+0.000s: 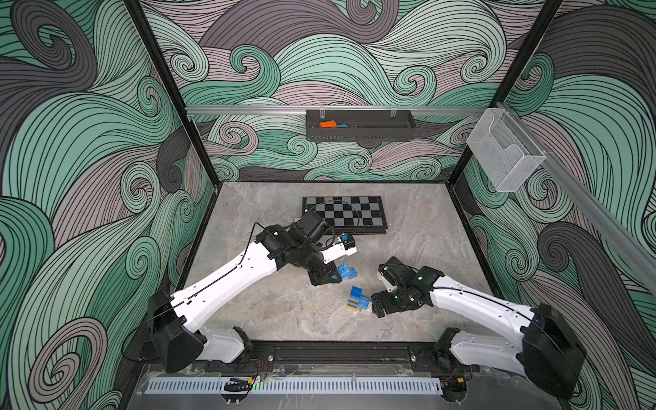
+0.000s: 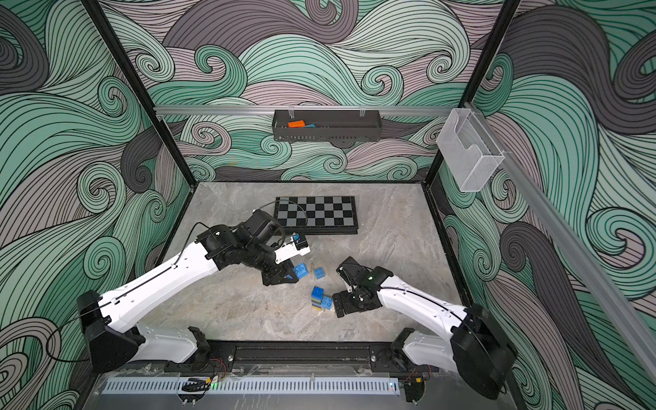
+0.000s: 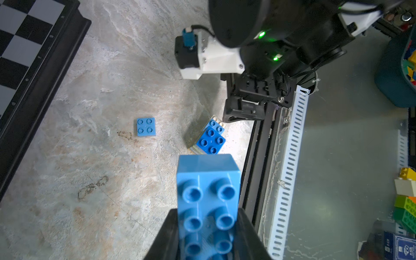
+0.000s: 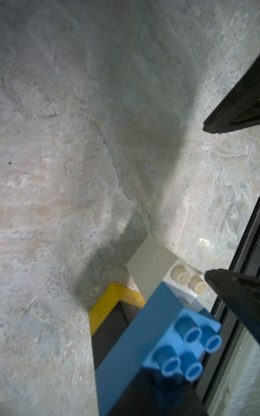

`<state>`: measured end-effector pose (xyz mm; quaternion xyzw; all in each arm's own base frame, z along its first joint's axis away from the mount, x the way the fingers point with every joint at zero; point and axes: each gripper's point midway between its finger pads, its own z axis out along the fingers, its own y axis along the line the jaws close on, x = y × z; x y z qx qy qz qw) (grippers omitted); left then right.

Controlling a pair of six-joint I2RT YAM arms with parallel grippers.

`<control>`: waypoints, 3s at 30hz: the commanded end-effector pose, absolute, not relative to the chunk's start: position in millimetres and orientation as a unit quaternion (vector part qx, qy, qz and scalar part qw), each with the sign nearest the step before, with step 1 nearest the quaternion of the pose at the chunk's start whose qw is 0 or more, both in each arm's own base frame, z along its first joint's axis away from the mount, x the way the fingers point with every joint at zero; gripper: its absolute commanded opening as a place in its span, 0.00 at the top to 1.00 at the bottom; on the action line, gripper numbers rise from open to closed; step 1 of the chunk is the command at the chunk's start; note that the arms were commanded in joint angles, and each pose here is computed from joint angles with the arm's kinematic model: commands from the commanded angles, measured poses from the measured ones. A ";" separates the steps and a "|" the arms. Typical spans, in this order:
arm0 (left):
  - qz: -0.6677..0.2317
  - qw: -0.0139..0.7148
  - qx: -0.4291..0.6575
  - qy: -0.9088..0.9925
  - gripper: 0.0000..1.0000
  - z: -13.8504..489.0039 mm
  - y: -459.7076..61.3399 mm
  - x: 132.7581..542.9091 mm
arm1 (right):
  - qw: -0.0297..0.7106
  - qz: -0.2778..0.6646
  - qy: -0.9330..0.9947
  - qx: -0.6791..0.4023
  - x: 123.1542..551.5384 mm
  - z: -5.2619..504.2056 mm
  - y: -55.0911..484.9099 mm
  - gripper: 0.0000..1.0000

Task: Assemble a giraffe with lego
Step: Adjust the lego brick at the center of the board.

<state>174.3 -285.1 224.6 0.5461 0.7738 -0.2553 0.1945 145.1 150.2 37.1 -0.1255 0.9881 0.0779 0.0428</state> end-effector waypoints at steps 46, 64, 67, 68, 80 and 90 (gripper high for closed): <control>-0.225 0.155 0.567 0.777 1.00 205.5 -266.5 159.7 | 0.060 0.112 0.975 -0.184 138.9 62.8 199.3 0.03; -0.244 0.153 0.569 0.770 1.00 207.1 -275.6 159.4 | 0.064 0.058 0.976 -0.201 149.9 36.9 185.0 0.03; -0.247 0.151 0.570 0.769 1.00 207.0 -276.6 158.7 | 0.068 0.058 0.977 -0.193 157.3 35.4 183.2 0.03; -0.248 0.150 0.570 0.768 1.00 207.0 -276.7 158.4 | 0.069 0.060 0.978 -0.189 160.3 34.8 183.2 0.03; -0.248 0.139 0.577 0.766 1.00 202.5 -276.1 156.0 | 0.077 0.055 0.978 -0.184 187.3 35.5 183.3 0.03; -0.236 0.142 0.536 0.798 1.00 200.1 -288.3 163.2 | 0.135 0.099 0.974 -0.152 170.9 89.7 164.4 0.03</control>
